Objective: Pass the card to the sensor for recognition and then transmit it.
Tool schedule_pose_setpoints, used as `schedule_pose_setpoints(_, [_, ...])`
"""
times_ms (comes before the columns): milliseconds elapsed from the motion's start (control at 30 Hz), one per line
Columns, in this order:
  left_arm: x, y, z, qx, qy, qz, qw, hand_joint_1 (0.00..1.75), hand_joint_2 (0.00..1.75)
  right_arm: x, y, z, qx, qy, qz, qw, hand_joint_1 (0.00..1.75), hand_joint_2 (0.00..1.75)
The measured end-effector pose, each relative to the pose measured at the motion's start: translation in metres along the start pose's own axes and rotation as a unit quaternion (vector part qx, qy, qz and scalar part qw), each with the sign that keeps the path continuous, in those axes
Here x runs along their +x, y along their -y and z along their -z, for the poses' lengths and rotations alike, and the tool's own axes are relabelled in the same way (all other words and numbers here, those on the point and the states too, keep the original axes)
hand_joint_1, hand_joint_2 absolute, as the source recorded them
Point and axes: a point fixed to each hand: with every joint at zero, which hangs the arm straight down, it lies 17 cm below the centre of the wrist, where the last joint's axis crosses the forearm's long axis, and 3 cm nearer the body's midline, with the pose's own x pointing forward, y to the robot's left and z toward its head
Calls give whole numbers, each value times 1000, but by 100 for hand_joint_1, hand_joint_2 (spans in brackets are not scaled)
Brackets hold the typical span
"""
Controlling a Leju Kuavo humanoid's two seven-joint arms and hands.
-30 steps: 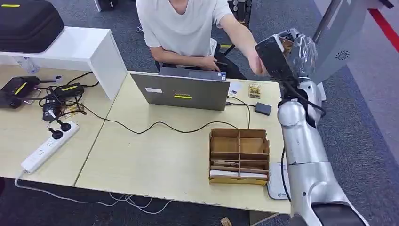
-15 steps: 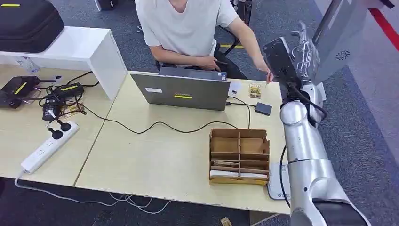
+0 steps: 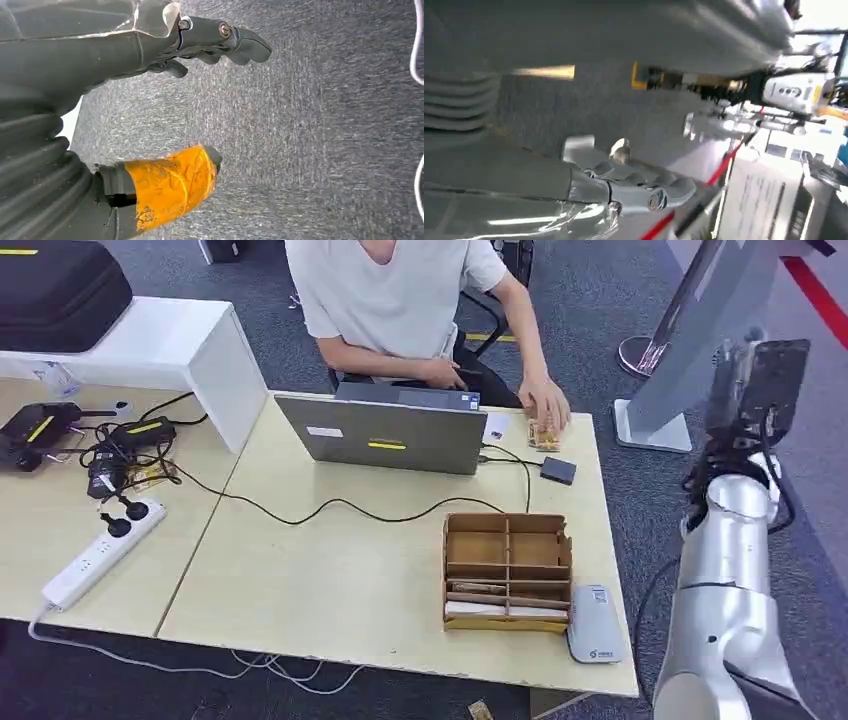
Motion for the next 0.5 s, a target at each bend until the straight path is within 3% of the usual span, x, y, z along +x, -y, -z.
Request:
schedule_pose_setpoints(100, [-5, -2, -1, 1, -4, -7, 1000, 0, 175, -31, 77, -9, -60, -16, 96, 993, 0, 0])
schedule_pose_setpoints(167, [-6, -2, -1, -1, -4, -15, 1000, 0, 175, -73, 144, -35, -107, -41, 167, 979, 0, 0])
schedule_pose_setpoints(233, [-8, -1, -2, -4, -5, -20, 1000, 0, 175, -129, 215, -85, -186, -78, 226, 953, 0, 0])
schedule_pose_setpoints(300, [-10, 0, -2, -5, -7, -23, 1000, 0, 175, -178, 261, -144, -245, -117, 244, 931, 0, 0])
schedule_pose_setpoints(400, [-7, 0, -2, -5, -5, -26, 1000, 0, 175, -245, 297, -236, -314, -196, 254, 894, 0, 0])
schedule_pose_setpoints(500, [-7, 3, -2, -5, -7, -32, 999, 0, 175, -298, 307, -330, -364, -284, 248, 852, 0, 0])
